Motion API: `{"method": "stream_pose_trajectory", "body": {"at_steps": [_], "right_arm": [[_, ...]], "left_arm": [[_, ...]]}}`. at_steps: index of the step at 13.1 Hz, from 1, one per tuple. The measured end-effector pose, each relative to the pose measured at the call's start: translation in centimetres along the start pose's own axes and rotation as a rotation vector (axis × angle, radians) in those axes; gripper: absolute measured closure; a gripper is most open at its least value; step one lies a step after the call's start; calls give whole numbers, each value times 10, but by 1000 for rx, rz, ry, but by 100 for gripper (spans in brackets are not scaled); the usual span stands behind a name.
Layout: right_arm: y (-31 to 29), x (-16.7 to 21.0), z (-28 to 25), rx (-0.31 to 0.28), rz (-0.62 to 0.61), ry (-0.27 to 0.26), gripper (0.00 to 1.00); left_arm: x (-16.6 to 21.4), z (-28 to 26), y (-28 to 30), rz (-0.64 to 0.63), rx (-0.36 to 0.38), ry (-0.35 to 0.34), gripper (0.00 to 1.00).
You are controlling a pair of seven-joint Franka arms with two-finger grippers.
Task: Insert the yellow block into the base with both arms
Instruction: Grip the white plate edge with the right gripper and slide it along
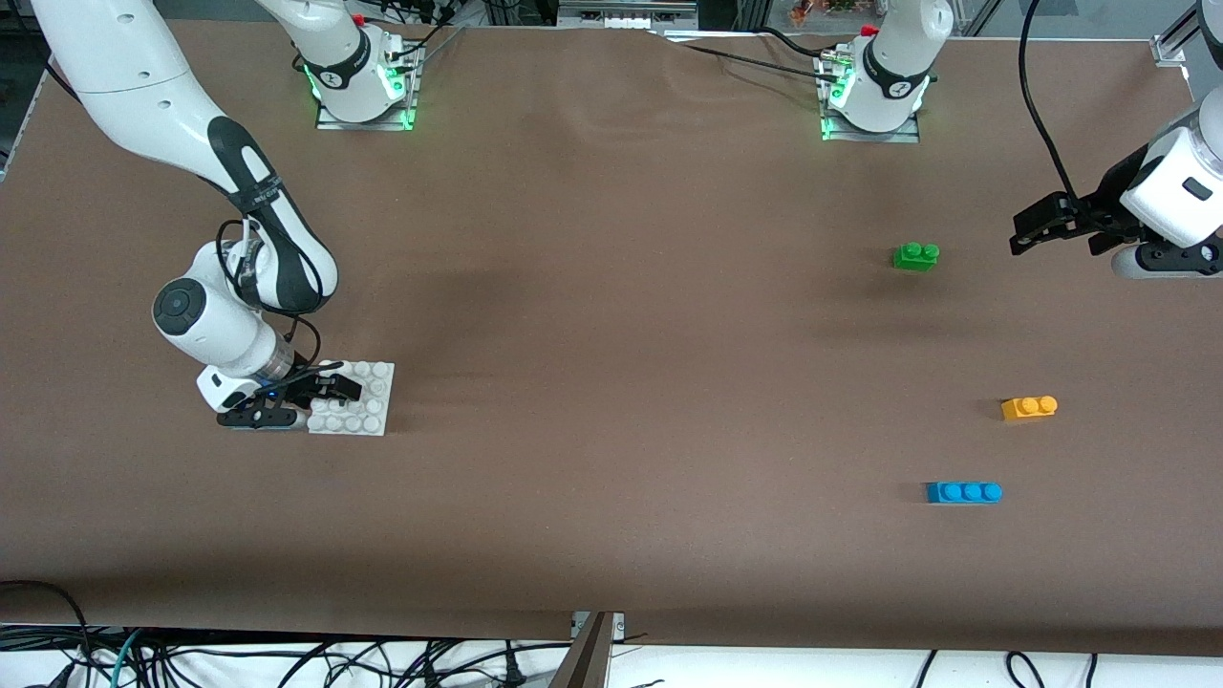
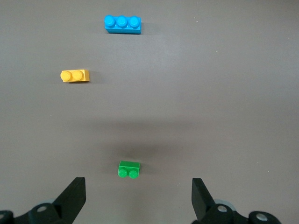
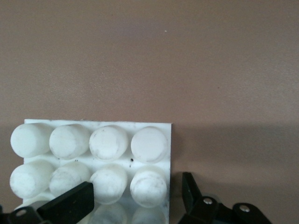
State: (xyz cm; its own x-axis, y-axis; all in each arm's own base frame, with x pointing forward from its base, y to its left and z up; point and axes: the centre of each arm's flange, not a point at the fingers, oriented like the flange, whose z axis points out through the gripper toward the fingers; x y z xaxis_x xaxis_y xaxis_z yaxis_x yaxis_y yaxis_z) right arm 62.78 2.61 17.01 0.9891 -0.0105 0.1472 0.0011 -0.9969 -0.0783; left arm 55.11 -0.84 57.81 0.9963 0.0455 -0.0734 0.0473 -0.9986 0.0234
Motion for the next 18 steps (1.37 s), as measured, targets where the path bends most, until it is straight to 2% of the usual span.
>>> {"method": "stream_pose_trajectory", "body": {"at_steps": [8, 12, 13, 18], "right_arm": [[-42, -2, 2, 25, -9, 7, 15], [-48, -2, 1, 27, 32, 9, 20], [-56, -2, 1, 30, 47, 10, 25], [-107, -10, 2, 44, 83, 2, 25]], "left_arm": [[0, 0, -1, -1, 0, 0, 0], [0, 0, -1, -2, 0, 0, 0], [0, 0, -1, -2, 0, 0, 0], [0, 0, -1, -3, 0, -1, 0]]}}
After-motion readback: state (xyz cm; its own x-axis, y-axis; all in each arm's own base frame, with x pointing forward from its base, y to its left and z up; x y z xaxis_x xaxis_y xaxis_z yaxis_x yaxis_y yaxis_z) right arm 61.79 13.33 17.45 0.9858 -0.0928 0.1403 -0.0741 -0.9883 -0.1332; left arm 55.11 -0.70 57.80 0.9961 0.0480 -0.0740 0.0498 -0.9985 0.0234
